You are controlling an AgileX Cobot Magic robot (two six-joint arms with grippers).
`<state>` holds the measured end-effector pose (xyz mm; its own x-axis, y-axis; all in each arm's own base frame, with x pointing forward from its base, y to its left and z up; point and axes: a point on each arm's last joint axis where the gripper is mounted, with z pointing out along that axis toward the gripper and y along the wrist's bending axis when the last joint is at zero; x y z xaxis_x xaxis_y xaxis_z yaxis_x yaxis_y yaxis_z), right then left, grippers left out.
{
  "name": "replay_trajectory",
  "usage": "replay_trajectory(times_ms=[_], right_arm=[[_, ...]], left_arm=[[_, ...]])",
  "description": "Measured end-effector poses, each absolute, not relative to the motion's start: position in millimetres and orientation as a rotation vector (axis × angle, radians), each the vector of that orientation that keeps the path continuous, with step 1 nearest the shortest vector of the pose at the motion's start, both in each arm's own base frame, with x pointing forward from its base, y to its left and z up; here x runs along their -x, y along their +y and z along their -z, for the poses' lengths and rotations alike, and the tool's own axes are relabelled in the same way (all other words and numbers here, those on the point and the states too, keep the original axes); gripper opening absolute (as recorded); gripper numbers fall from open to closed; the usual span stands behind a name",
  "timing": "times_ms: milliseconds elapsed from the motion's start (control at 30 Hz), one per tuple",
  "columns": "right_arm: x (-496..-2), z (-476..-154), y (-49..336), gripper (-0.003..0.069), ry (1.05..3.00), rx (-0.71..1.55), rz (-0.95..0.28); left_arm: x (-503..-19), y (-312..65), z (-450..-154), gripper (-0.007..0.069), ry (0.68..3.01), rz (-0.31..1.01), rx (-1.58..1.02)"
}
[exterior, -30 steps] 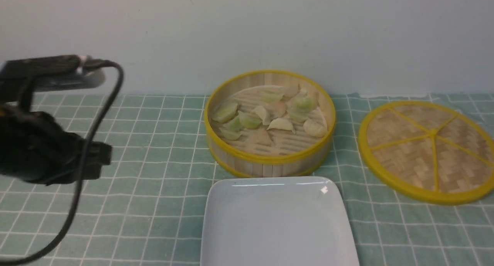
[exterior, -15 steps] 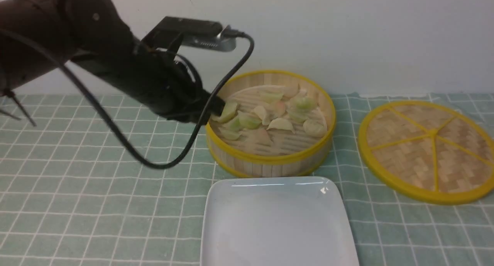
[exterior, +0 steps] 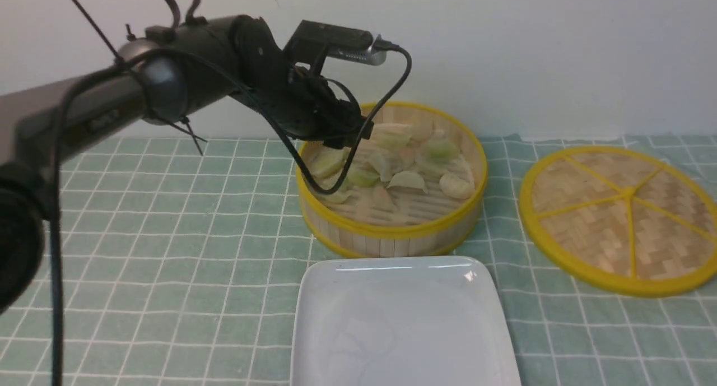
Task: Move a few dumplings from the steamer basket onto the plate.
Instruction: Use the left arm to grab a dumpling from the steamer
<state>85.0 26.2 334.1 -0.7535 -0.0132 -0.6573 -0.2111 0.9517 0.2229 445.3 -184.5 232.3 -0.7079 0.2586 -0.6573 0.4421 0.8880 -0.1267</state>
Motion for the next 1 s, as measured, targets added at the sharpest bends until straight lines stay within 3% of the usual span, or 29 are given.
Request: replay_trajectory(times_ms=[133,333,500,700,767,867,1000], right_arm=[[-85.0,-334.1,26.2,-0.0015,2.403,0.150,-0.374],[-84.9,-334.0,26.2,-0.0015,2.404,0.148,-0.375],[-84.9,-334.1,26.3,-0.0015,2.406,0.131,-0.383],[-84.9,-334.1,26.3,-0.0015,2.407,0.118,-0.388],[-84.9,-334.1,26.3,-0.0015,2.407,0.118,-0.388],[-84.9,-334.1,26.3,-0.0015,2.407,0.118,-0.388],[-84.9,-334.1,26.3,-0.0015,2.407,0.118,-0.388]], left_arm=[[-460.7,-190.6,-208.9,0.0440,2.418,0.369,-0.491],[-468.4,-195.1,-190.3,0.0429,2.454,0.402,-0.454],[-467.0,-195.9,-178.0,0.0341,2.509,0.412,-0.463],[-465.8,-197.0,-178.7,0.0063,2.522,0.424,-0.466],[-462.9,-196.5,-181.3,0.0013,2.543,0.425,-0.481],[-458.9,-195.7,-190.6,-0.0002,2.553,0.432,-0.494],[-450.9,-193.1,-224.4,-0.0006,2.509,0.438,-0.508]])
